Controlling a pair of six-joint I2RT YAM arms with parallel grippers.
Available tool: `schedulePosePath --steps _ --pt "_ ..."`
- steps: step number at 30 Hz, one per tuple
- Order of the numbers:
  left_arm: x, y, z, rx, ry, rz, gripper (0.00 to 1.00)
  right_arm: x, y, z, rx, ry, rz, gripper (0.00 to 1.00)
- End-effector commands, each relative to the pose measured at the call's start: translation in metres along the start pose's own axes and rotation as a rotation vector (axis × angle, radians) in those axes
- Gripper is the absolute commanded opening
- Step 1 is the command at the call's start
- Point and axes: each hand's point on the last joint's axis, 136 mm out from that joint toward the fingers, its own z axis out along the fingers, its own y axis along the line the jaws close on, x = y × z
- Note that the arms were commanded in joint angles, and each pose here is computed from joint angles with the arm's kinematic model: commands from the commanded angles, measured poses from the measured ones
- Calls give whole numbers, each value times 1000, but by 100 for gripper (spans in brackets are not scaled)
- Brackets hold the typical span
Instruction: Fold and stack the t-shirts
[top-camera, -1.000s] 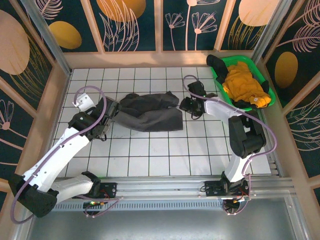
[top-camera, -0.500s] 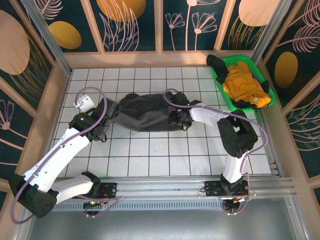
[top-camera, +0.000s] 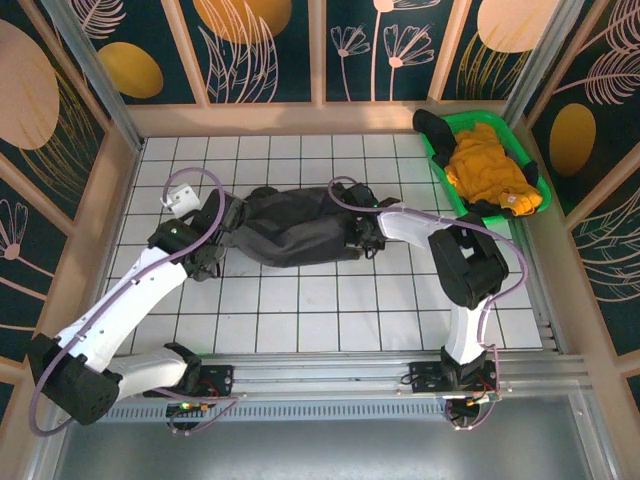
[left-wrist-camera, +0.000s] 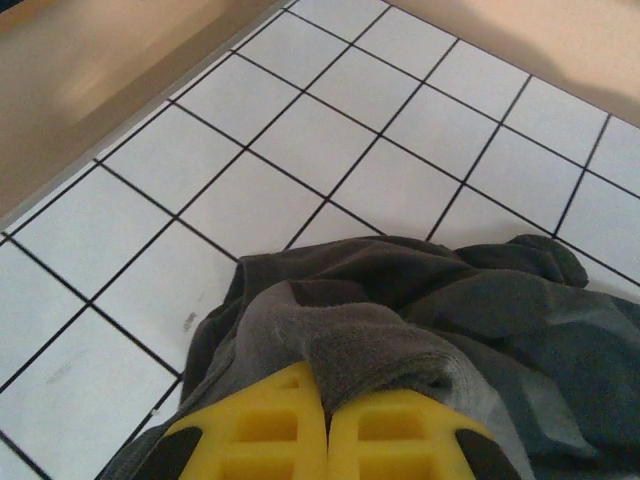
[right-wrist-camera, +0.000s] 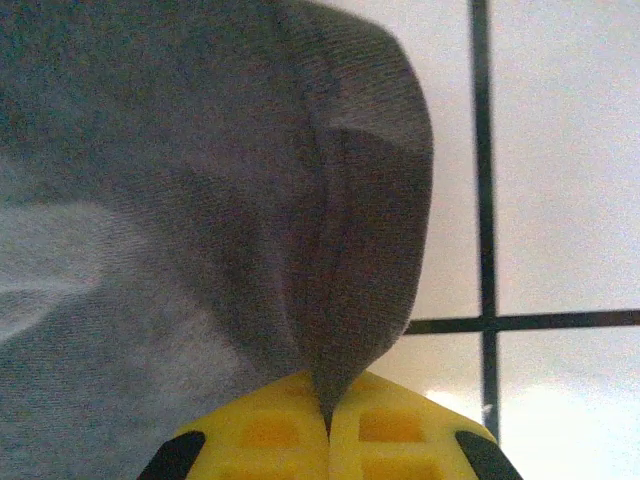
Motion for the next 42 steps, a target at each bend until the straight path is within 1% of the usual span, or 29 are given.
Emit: schedulePosePath --steps 1,4,7,9,11,14,16,18,21,23,25,27,29,30,33,34,36,39,40,41,42 --pt "-40 -24 -15 80 -79 -41 0 -73 -3 -72 -91 -230 114 0" --pt "-76 -36 -29 122 -137 -84 0 -122 -14 -136 -179 -403 168 0" --pt "-117 -40 -49 150 -219 -139 0 -159 -18 -202 -274 -567 171 0" --pt "-142 -41 -67 181 -276 -173 0 -175 -22 -243 -306 -670 162 0" --pt "-164 -38 -87 223 -333 -216 0 -182 -23 -284 -342 -770 150 0" --pt "-190 -24 -120 303 -423 -279 0 -180 -25 -341 -402 -906 138 0" --pt "-206 -11 -147 384 -492 -329 0 -171 -28 -377 -443 -989 136 0" --pt "-218 -1 -173 490 -551 -371 2 -160 -33 -408 -476 -1065 139 0" --pt "-234 7 -214 666 -624 -419 2 -140 -45 -454 -507 -1180 148 0" --pt "-243 9 -233 743 -649 -439 2 -131 -52 -476 -515 -1239 154 0" --pt "-251 3 -249 821 -660 -446 2 -123 -60 -498 -512 -1295 166 0" --pt "-258 -7 -255 857 -651 -457 2 -121 -65 -512 -503 -1330 179 0" --pt "-263 -21 -247 836 -629 -459 0 -127 -68 -516 -491 -1344 193 0" --pt "-263 -27 -238 797 -614 -454 0 -132 -67 -513 -483 -1340 199 0" --pt "-256 -49 -186 566 -557 -393 0 -162 -67 -482 -450 -1268 220 0" --pt "-253 -60 -163 492 -541 -353 0 -174 -65 -464 -445 -1227 233 0" --pt "-247 -82 -107 439 -458 -306 0 -199 -67 -423 -429 -1140 267 0" --pt "-232 -105 -11 388 -320 -290 0 -240 -73 -338 -380 -958 315 0" --pt "-225 -113 22 374 -280 -273 0 -253 -74 -304 -371 -894 324 0" --pt "-219 -121 48 369 -240 -259 0 -261 -74 -282 -379 -844 329 8" --pt "-213 -130 74 372 -197 -235 3 -270 -76 -256 -384 -784 337 24"
